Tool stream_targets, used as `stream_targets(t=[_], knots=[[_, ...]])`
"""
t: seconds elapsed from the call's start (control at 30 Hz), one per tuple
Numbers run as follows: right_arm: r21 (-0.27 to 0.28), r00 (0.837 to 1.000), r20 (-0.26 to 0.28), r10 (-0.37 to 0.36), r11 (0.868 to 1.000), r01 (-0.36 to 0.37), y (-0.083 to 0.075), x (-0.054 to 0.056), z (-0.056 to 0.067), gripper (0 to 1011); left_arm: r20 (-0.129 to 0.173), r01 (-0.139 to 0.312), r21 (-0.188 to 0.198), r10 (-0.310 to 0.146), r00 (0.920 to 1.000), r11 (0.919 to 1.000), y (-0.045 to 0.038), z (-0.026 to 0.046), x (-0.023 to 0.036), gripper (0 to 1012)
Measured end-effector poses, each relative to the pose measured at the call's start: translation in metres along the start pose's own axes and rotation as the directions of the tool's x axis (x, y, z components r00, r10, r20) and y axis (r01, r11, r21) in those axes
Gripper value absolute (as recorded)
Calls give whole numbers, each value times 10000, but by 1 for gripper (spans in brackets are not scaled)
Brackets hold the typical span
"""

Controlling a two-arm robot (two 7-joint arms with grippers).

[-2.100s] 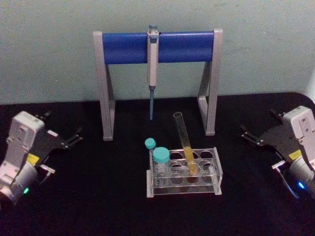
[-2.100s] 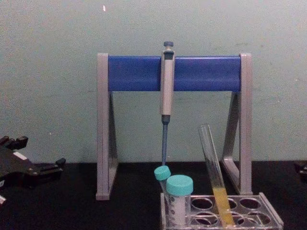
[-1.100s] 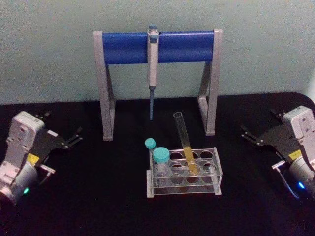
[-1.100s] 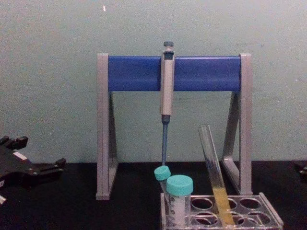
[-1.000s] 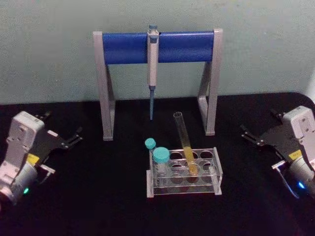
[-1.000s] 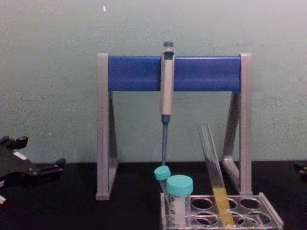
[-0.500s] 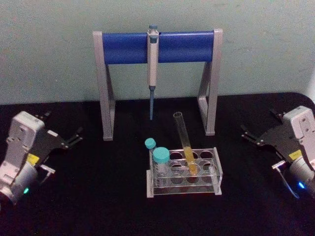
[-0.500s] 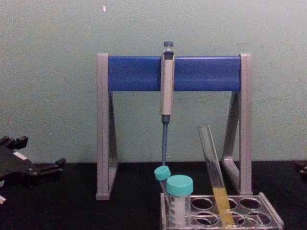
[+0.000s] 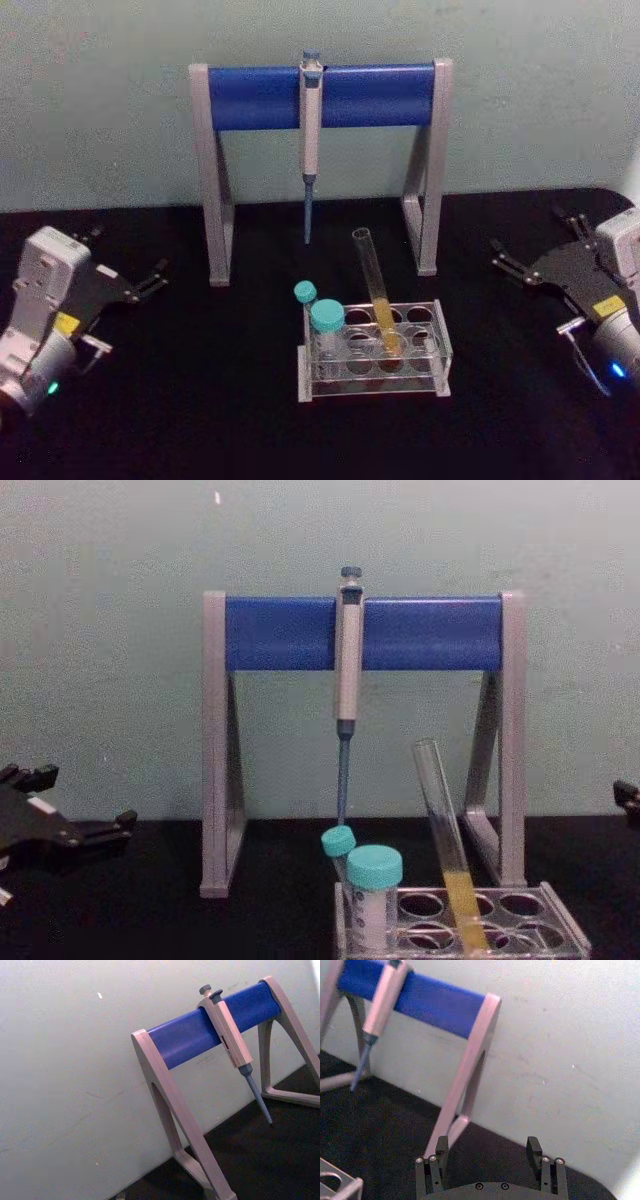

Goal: Pick up the test tube from the test tube rack, shake it, then place it back into the test tube rack.

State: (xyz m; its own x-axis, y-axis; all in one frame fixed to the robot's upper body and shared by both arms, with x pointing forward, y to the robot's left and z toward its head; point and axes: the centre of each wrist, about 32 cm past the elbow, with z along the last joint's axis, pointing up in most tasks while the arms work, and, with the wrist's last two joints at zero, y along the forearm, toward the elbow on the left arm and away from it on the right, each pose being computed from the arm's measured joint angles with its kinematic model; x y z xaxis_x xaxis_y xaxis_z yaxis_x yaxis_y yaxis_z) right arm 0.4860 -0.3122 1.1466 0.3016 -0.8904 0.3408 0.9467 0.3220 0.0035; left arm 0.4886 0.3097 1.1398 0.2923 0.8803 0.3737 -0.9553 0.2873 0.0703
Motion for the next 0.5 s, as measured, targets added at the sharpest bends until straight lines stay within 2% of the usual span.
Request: stream_targets(t=[0.2, 0.33, 0.5], knots=[[743, 9986, -133, 507, 9960, -496, -14, 4, 87, 1000, 0, 0, 0, 0, 10000, 10000, 0, 0, 0, 1001], [1336, 9933, -289, 1118, 9852, -1070, -26, 14, 170, 1000, 0, 0, -1, 0, 10000, 10000, 0, 0, 0, 1001], [1754, 9826, -363, 1820, 9692, -1730, -23, -2, 263, 1000, 0, 1, -1, -1, 10000, 10000, 0, 0, 0, 1001]])
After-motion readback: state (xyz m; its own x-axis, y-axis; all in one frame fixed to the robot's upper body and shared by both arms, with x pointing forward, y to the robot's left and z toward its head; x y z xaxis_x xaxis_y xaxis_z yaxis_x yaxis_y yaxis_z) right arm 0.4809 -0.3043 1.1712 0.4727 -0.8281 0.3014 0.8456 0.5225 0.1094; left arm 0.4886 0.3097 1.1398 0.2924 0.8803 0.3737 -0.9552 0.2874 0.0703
